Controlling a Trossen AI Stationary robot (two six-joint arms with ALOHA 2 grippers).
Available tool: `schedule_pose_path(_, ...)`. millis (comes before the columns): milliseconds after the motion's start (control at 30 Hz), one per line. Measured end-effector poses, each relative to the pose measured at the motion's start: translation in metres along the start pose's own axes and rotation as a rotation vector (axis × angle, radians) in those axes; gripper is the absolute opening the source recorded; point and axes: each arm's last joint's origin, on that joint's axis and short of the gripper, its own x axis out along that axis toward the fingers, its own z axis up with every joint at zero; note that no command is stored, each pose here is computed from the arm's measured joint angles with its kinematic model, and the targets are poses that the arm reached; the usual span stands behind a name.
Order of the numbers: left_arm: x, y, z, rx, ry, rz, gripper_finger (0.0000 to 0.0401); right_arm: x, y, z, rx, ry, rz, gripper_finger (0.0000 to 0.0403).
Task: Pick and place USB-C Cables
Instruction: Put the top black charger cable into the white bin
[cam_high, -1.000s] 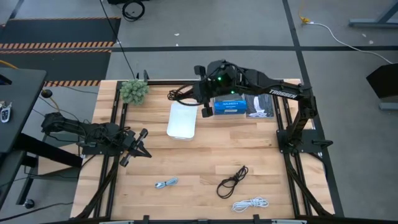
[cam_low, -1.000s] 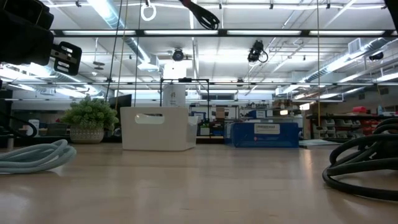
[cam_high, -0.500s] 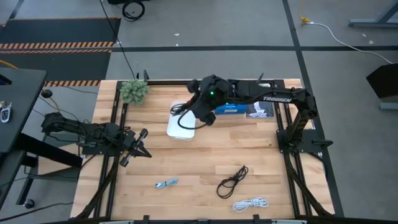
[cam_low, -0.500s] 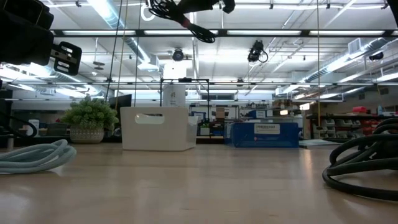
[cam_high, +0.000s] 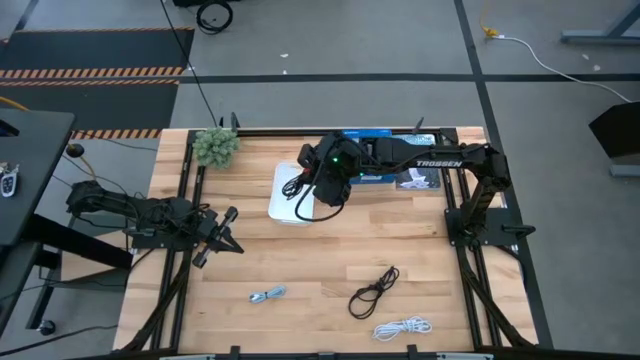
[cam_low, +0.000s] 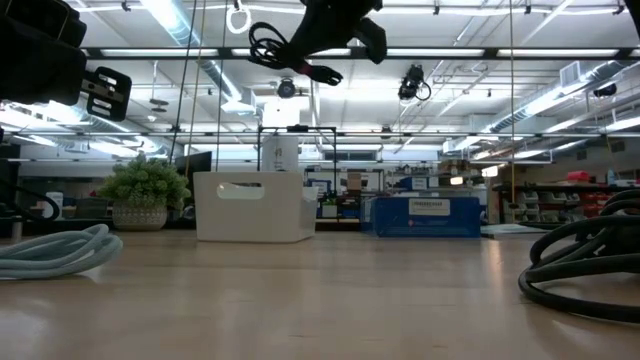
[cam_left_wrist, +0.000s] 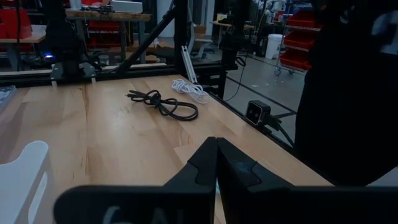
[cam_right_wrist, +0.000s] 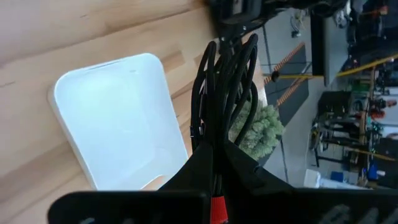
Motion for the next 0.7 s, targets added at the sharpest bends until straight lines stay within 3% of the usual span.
schedule_pose_path(333, 0.000, 0.000, 0.000, 0.000, 0.000, 0.000, 0.0011, 0.024, 0.017, -0.001, -0.040, -0.124, -0.066, 0.0019)
schedule_pose_path(700, 0.000, 0.000, 0.000, 0.000, 0.000, 0.000, 0.0011, 0.050, 0.048, -0.009, 0.094, -0.198, -0.097, 0.0019)
